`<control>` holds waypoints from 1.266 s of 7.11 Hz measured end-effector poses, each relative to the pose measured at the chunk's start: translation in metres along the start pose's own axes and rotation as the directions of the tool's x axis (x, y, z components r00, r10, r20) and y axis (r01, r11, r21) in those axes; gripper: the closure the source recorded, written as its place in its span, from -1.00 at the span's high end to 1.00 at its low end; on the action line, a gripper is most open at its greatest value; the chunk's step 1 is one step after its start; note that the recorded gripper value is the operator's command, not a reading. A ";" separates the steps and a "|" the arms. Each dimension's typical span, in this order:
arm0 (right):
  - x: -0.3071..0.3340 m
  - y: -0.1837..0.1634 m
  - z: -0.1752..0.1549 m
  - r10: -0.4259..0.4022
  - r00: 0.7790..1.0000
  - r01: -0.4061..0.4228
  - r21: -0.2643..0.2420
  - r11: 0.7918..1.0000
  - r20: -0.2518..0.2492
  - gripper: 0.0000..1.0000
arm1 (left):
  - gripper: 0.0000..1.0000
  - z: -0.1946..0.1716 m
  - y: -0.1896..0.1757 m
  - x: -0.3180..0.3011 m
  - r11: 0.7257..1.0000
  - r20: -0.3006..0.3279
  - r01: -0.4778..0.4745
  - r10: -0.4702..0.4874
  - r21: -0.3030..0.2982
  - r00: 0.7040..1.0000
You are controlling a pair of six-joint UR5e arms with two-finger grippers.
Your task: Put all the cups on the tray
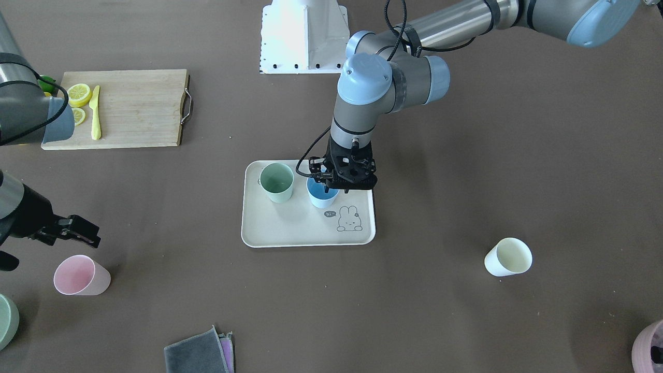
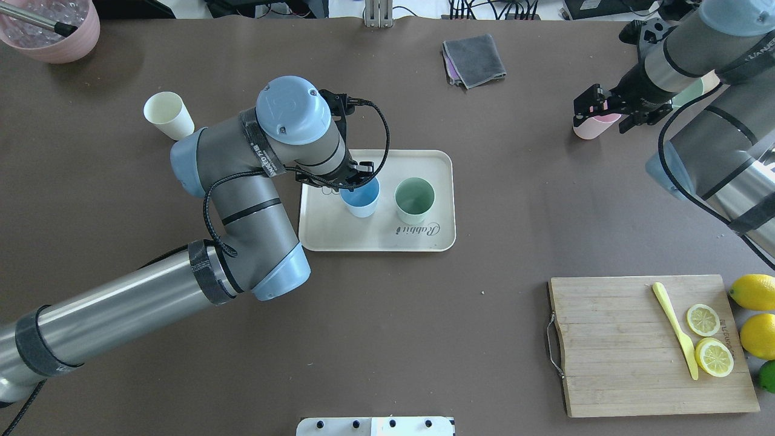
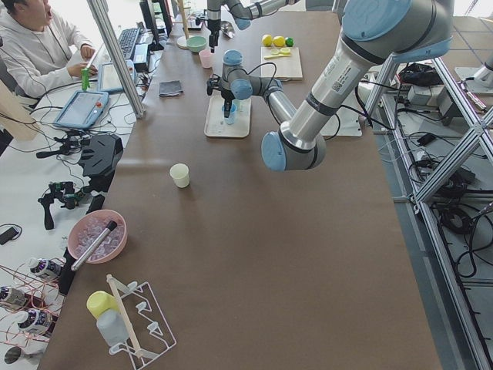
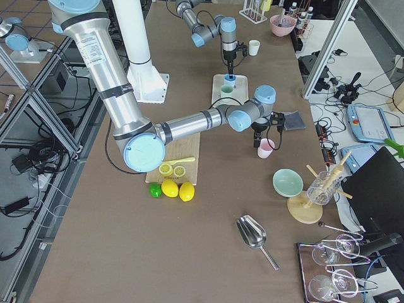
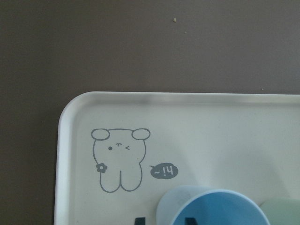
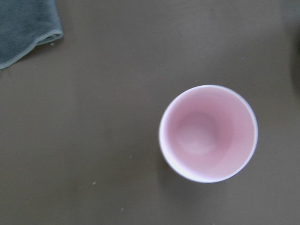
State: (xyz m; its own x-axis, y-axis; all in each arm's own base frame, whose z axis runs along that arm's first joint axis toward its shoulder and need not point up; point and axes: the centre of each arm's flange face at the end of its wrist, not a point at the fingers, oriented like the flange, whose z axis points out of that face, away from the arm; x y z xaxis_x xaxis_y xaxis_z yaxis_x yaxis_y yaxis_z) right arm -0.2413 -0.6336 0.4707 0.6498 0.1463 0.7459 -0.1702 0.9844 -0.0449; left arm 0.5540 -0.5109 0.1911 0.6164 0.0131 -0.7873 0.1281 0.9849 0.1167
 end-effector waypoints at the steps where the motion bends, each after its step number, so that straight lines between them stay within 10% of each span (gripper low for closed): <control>1: 0.013 -0.017 0.005 0.034 0.999 -0.034 -0.002 0.999 -0.021 0.85 | 0.95 -0.004 -0.005 -0.002 1.000 0.001 0.004 -0.004 0.010 1.000; 6: 0.017 -0.038 0.031 0.126 0.990 -0.128 -0.023 0.992 -0.065 0.40 | 0.95 -0.014 -0.027 -0.019 0.998 0.021 0.016 -0.017 0.063 1.000; 8: 0.013 -0.033 0.040 0.126 0.989 -0.129 -0.037 0.991 -0.071 -0.99 | 0.95 -0.042 -0.063 -0.090 0.997 0.044 -0.050 0.047 0.065 0.998; 9: 0.013 -0.031 0.042 0.130 0.989 -0.133 -0.042 0.990 -0.072 -1.00 | 0.94 -0.061 -0.086 -0.146 0.994 0.057 -0.097 0.094 0.049 0.994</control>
State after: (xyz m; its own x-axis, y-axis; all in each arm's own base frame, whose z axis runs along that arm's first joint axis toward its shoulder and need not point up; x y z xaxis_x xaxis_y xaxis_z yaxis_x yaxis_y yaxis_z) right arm -0.2591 -0.6668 0.5099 0.6738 0.2795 0.6840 -0.2237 0.9594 -0.1716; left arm 0.4051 -0.5865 0.2591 0.6690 0.0960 -0.7370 0.1059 0.9692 0.2224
